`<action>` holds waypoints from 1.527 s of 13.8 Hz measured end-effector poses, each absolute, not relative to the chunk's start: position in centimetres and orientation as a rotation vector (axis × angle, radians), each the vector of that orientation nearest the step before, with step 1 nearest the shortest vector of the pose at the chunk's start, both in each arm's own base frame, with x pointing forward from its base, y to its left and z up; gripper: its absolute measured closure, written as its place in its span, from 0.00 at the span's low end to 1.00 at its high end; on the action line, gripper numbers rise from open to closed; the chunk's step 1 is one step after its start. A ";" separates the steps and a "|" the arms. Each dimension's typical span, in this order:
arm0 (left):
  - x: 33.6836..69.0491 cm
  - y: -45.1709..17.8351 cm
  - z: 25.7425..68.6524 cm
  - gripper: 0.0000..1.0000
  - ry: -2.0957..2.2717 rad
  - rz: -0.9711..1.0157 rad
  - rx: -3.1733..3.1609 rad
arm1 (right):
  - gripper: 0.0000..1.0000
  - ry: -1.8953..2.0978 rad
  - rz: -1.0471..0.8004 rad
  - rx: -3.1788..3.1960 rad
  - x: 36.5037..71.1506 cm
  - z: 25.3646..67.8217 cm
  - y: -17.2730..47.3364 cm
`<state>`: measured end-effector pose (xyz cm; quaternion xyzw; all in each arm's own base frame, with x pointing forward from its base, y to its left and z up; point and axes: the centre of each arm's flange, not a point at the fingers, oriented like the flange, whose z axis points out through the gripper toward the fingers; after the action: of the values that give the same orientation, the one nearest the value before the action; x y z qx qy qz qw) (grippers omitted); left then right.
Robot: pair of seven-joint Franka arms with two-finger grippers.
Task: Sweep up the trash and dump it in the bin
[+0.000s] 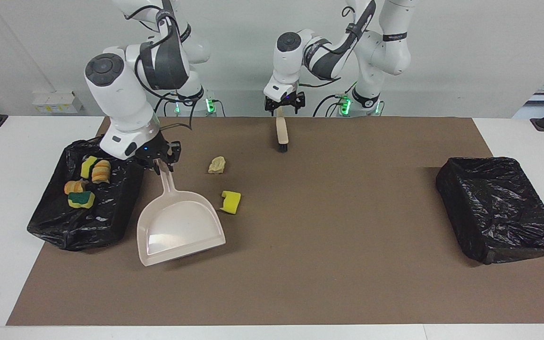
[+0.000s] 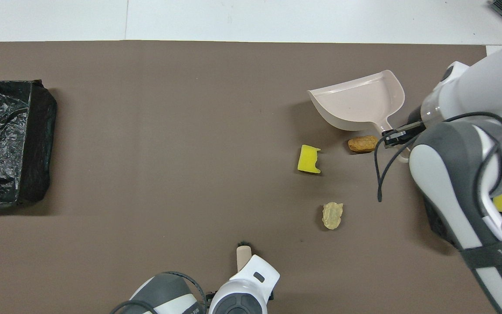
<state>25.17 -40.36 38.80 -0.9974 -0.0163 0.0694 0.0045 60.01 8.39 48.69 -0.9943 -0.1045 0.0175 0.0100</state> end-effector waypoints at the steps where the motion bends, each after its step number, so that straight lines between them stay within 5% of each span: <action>1: 26.7 -39.7 39.5 0.00 -0.031 0.187 -3.124 | 0.67 -0.286 0.038 -3.107 60.0 47.9 10.2; 12: 40.8 -28.0 43.0 0.00 0.217 0.003 -3.079 | 0.67 -0.141 -0.085 -3.091 57.8 45.1 21.9; 17: 48.2 -19.0 50.2 0.00 0.371 -0.085 -3.082 | 0.67 -0.062 -0.136 -3.052 54.6 42.6 31.6; 21: 49.7 -15.5 56.8 0.00 0.350 -0.061 -3.077 | 0.67 0.018 -0.173 -3.070 51.1 39.3 39.7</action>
<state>49.68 -15.52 56.76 -0.9932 0.1129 -0.0197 0.0220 51.05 39.70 39.32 -0.9978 0.0060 -0.0564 0.0333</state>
